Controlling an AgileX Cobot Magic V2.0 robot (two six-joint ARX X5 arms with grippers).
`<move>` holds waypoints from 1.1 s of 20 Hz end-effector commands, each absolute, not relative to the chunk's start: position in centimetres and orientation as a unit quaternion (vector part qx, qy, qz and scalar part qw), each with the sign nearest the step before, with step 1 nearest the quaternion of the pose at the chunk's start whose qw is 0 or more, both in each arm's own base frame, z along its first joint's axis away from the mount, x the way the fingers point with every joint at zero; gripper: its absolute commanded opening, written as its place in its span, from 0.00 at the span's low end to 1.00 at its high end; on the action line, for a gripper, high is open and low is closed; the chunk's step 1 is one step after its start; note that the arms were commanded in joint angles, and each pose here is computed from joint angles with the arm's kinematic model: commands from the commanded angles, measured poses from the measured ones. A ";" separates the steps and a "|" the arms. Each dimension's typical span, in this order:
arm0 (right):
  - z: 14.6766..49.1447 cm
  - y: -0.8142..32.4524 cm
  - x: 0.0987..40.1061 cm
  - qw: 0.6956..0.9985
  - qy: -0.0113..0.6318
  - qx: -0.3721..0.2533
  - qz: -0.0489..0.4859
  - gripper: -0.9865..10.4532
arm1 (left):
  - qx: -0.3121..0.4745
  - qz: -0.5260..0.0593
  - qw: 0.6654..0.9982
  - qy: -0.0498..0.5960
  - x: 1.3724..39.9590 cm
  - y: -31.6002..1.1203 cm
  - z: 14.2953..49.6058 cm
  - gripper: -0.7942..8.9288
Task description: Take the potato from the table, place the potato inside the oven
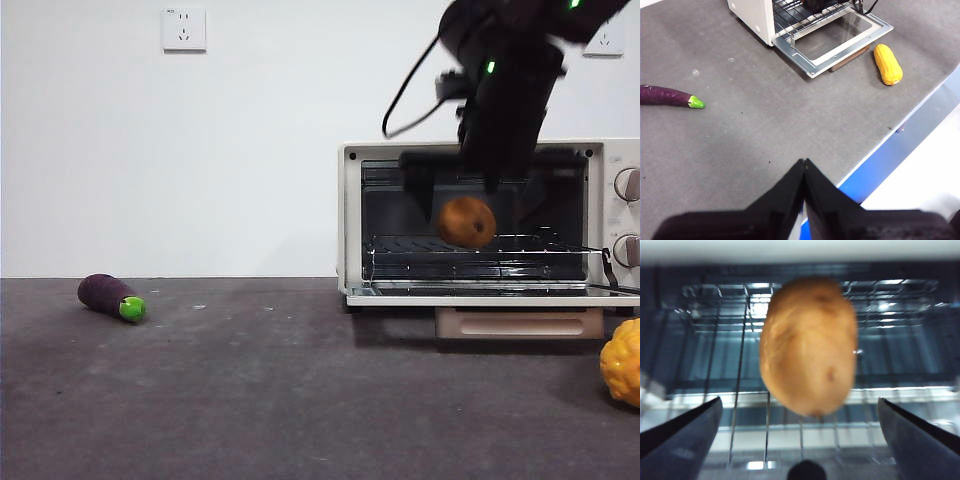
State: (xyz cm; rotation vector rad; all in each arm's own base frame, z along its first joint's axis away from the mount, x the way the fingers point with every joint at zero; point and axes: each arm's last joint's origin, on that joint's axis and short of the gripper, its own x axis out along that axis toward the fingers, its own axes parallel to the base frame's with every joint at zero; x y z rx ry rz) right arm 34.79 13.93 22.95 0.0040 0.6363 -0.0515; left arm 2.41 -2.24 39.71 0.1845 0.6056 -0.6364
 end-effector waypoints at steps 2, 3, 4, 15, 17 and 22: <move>25.5 13.4 33.1 0.950 0.310 0.009 -0.024 0.59 | 0.089 -0.307 0.901 0.293 2.5 -2.3 39.6 0.08; 26.0 13.3 32.6 0.949 0.314 0.007 -0.022 0.58 | 0.089 -0.307 0.901 0.293 2.5 -2.3 39.6 0.08; 26.6 13.1 32.0 0.947 0.321 0.004 -0.022 0.58 | 0.089 -0.306 0.901 0.293 2.5 -2.3 39.6 0.08; 35.4 10.8 18.9 0.945 0.320 -0.060 0.033 0.58 | 0.164 -0.102 0.938 0.289 6.1 -5.7 39.3 0.08; 36.6 9.6 15.9 0.945 0.318 -0.068 0.047 0.58 | 0.176 -0.099 0.932 0.300 7.6 -7.7 39.0 0.08; 38.0 7.1 11.3 0.951 0.297 -0.064 0.064 0.43 | 0.164 -0.138 0.929 0.301 10.5 -12.2 38.5 0.08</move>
